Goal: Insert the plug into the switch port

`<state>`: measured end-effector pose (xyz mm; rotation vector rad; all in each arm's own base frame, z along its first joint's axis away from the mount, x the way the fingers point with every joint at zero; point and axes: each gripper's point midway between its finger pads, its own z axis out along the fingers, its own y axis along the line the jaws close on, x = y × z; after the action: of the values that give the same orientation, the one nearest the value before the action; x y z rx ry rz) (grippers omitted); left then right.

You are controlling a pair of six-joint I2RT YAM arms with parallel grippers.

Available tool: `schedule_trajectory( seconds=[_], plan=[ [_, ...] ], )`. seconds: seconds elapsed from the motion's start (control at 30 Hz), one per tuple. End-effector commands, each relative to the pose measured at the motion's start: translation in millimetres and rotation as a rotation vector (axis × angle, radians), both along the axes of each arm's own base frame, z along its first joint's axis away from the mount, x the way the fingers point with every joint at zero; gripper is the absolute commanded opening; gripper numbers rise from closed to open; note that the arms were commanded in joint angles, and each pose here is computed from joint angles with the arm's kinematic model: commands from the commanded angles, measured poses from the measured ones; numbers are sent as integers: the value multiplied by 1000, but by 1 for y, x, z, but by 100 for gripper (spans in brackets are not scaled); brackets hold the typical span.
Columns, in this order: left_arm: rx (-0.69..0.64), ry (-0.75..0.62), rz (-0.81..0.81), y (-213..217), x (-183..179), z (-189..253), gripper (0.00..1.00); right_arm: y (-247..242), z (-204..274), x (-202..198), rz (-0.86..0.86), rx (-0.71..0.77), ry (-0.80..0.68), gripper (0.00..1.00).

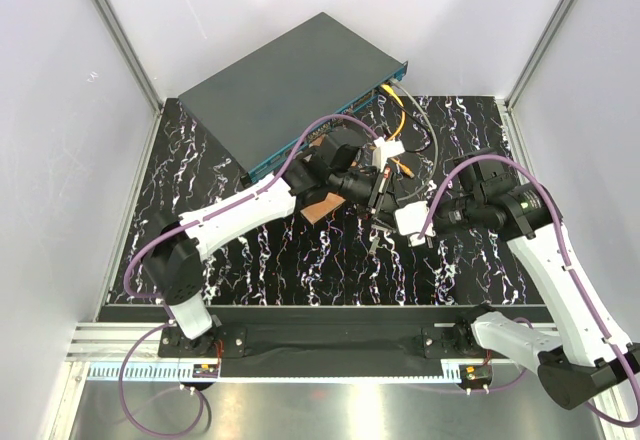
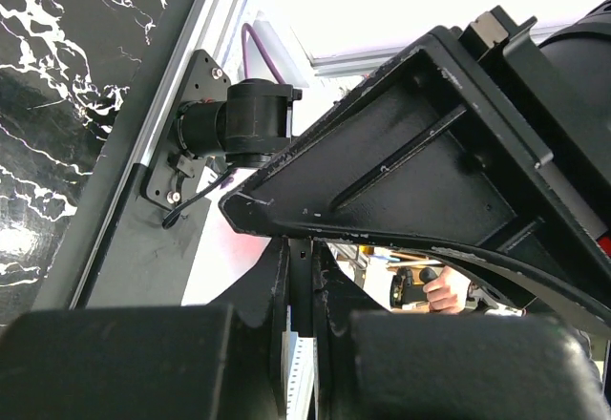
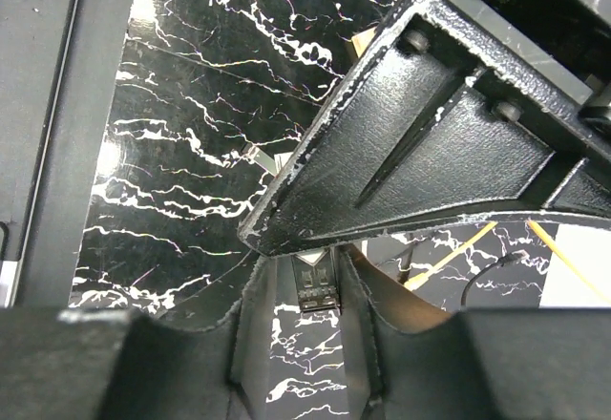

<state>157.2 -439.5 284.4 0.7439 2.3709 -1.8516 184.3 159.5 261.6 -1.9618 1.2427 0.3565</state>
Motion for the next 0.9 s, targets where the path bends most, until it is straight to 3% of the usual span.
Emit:
schedule_trajectory(
  seconds=[0.0,0.27,0.3,0.37,0.4,0.47,0.53,0.6,0.63,0.87],
  plan=[
    [-135,-77,-21,1,-1,43,0,-7,-9,-11,-48,-32,77,34],
    [-127,-79,-17,2,-1,41,0,-9,-7,-11,-60,-29,67,29],
    [-127,-78,-15,3,0,41,0,-9,-6,-12,-60,-27,61,26],
    [-131,-81,-14,2,0,42,2,-9,-6,-11,-63,-23,65,4],
    [-138,-90,-14,2,0,44,15,-8,-5,-10,-74,-16,68,0],
    [-146,-113,-9,3,3,48,26,-7,-3,-10,-78,-9,69,0],
    [-153,-166,-2,7,7,59,46,-6,1,-10,-102,6,81,0],
    [-161,-230,30,17,18,70,51,-5,6,-8,-133,29,89,0],
    [-156,-249,49,22,24,73,59,-5,7,-8,-146,35,95,0],
    [-86,-410,252,78,84,90,63,1,22,-7,-305,146,201,0]
  ],
)
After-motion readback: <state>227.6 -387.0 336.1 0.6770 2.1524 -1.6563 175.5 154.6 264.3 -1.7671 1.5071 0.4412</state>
